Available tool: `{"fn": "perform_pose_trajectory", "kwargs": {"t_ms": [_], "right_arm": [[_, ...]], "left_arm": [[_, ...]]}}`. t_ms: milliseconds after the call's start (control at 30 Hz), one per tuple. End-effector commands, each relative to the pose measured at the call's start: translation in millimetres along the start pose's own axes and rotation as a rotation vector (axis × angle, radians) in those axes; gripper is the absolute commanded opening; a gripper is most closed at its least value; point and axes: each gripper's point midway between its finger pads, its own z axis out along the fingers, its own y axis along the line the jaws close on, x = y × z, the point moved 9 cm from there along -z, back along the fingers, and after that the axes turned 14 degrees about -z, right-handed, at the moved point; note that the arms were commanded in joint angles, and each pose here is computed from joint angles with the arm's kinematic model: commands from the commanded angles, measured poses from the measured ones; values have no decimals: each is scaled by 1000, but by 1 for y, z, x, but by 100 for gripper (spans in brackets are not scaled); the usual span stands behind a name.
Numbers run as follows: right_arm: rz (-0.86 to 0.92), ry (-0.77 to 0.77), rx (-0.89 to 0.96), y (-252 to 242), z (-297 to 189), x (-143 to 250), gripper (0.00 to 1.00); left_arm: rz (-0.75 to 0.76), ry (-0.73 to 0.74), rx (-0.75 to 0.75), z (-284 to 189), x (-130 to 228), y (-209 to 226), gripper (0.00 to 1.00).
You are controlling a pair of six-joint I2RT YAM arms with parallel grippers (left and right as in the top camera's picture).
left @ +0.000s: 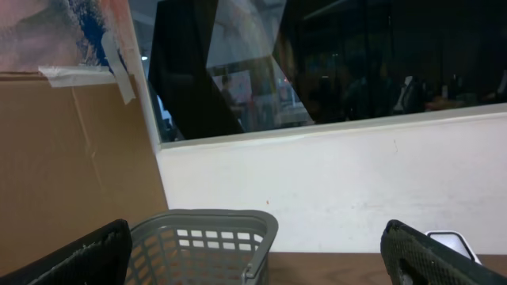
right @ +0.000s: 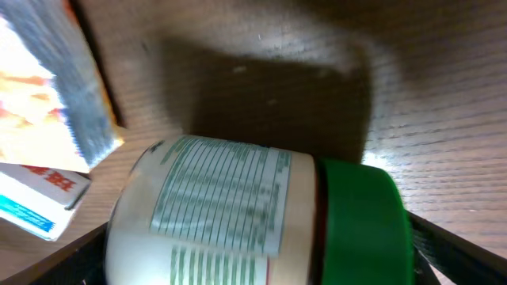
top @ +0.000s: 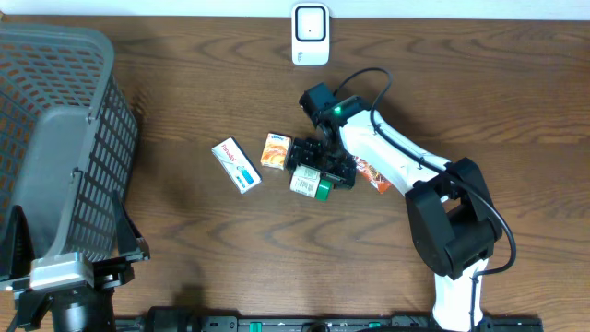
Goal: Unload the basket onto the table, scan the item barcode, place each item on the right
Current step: 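Lower the right gripper onto the green-capped pill bottle and grasp it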
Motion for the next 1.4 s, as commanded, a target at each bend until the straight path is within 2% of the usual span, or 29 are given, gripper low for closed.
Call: {"fn": "perform_pose_trajectory", "kwargs": {"t_ms": [0, 300, 433, 467, 567, 667, 733, 1000, 1167, 1367], "right_arm": [[-15, 28, 11, -4, 13, 8, 99], [-85, 16, 18, -4, 15, 7, 98], [-128, -3, 52, -6, 15, 6, 84], [-136, -3, 53, -6, 15, 6, 84], [-158, -9, 61, -7, 15, 5, 84], [-167, -19, 83, -8, 15, 5, 89], [-188, -20, 86, -7, 15, 5, 98], [-227, -36, 130, -6, 16, 7, 99], [-259, -48, 141, 3, 19, 13, 89], [-269, -50, 143, 6, 20, 14, 83]], "left_arm": [[-12, -7, 15, -2, -1, -1, 99], [-12, -8, 15, -2, -1, -1, 99], [-12, -7, 15, -2, -1, -1, 99], [-11, -4, 15, -2, -1, -1, 99], [-9, 8, 14, -2, 1, -1, 99], [-8, 11, 13, -2, 2, -1, 99], [-6, 23, 12, -2, 4, 0, 99], [-4, 33, 12, -2, 5, 0, 99], [-4, 32, 12, -2, 5, 0, 99], [-4, 33, 12, -2, 5, 0, 99]]}}
